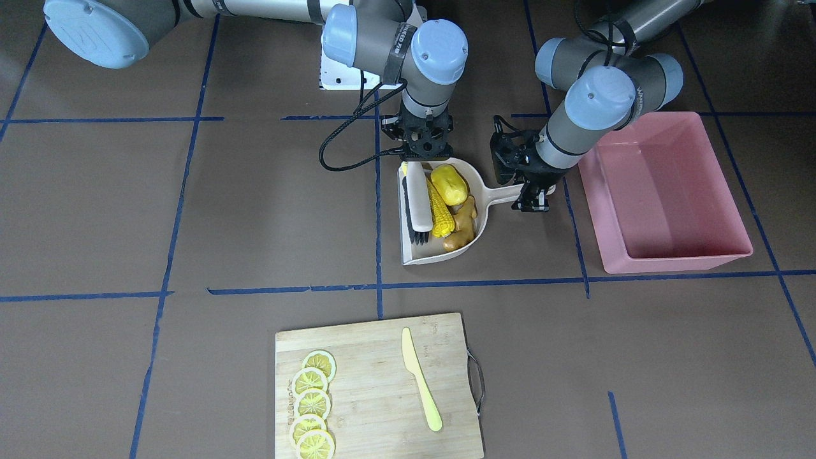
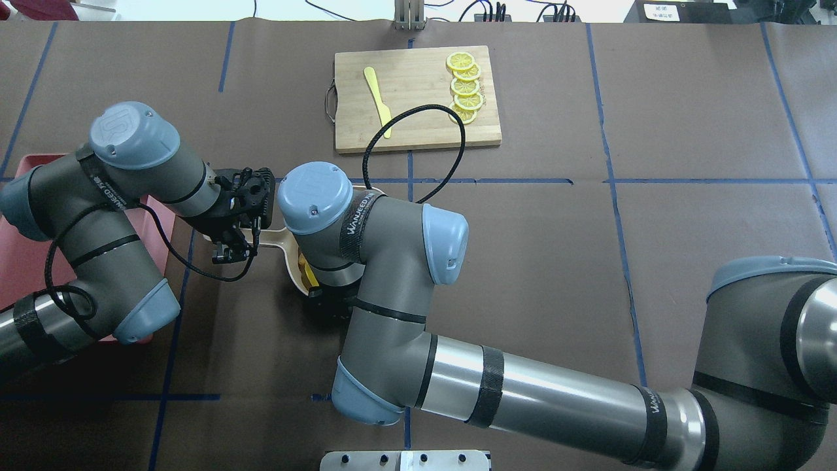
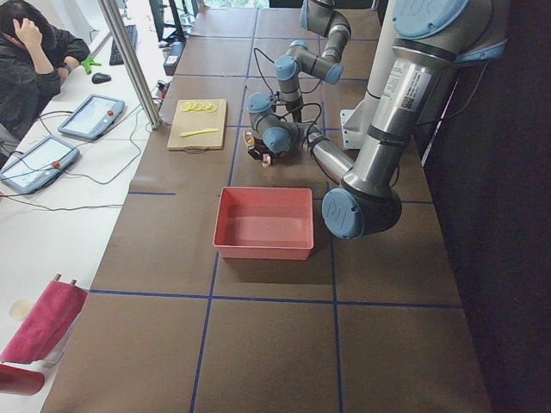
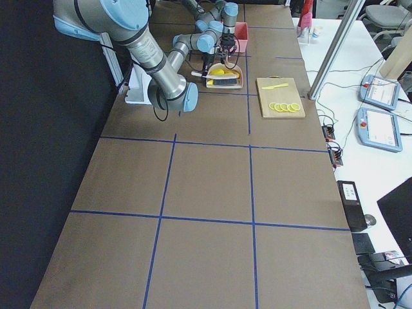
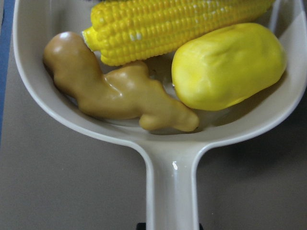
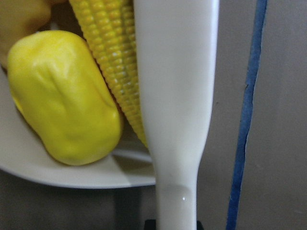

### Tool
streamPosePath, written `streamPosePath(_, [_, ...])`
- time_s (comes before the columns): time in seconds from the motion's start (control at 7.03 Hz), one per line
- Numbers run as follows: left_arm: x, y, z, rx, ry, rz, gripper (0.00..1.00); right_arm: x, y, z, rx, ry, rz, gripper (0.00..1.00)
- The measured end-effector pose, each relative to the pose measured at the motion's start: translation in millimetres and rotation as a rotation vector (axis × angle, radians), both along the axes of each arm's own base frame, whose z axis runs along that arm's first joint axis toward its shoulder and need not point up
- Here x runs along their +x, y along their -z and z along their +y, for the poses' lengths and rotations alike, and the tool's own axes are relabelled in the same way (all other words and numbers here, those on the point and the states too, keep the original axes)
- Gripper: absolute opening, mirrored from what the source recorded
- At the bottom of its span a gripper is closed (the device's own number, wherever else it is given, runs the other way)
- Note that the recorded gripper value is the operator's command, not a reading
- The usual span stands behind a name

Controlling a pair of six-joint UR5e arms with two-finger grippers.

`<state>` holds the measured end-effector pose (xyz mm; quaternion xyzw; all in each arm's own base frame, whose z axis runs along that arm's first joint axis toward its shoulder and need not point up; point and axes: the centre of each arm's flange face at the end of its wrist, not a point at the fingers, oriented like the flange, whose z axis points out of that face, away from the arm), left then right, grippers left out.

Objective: Sweep and dump trash into bin
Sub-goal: 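Sweep the corn cob into the dustpan with the right-held brush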

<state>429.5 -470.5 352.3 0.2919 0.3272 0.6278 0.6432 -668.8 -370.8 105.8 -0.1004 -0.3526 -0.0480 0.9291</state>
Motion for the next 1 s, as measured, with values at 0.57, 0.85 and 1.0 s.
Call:
streamPosePath(0.57, [0,0,0,0.001,-0.001,0.001,0.0,23,5,-18,-0.026,-0.013,-0.031,0.0])
streamPosePath(0.85, [0,0,0,0.001,-0.005,0.006,0.0,51,0,-33,-0.039,-0.03,-0.061,0.0])
streamPosePath(1.0, [0,0,1,0.002,-0.007,0.01,0.0,70,-2,-39,-0.046,-0.038,-0.083,0.0])
